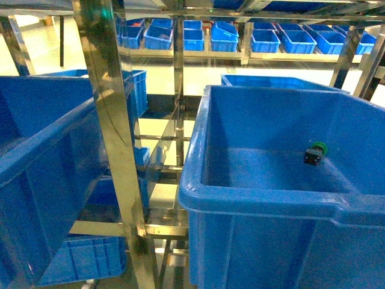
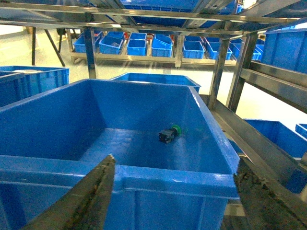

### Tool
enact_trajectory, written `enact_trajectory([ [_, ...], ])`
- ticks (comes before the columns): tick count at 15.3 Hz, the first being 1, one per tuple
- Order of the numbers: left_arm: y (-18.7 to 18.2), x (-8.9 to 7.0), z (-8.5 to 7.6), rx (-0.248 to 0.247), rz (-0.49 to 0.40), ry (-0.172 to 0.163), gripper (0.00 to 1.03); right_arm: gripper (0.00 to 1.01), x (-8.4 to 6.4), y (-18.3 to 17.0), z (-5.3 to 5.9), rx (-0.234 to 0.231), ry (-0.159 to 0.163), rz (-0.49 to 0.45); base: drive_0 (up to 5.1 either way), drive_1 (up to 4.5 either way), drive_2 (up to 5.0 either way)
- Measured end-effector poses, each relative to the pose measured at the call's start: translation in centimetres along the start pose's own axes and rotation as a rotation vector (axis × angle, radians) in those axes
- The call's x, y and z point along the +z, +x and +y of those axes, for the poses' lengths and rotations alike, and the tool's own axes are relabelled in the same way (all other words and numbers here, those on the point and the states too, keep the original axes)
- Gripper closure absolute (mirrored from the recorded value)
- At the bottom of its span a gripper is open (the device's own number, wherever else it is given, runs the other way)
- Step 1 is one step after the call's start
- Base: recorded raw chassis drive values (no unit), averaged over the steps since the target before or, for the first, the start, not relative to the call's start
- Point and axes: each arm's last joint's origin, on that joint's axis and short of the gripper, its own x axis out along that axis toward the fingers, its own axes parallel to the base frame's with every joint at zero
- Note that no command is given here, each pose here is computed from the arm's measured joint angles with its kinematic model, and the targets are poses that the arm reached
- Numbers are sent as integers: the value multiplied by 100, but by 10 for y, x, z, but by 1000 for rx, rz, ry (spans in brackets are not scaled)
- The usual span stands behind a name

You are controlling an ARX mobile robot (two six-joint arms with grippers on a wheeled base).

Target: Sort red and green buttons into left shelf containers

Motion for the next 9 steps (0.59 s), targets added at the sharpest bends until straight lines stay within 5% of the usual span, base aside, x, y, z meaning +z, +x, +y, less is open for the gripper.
enact_trajectory([
  [2, 0, 0, 0, 0, 0, 0, 9, 4, 0, 0, 0, 0, 0, 0, 0, 0, 0],
  [9, 0, 0, 0, 0, 0, 0, 5, 3, 0, 0, 0, 0, 0, 0, 0, 0, 0],
])
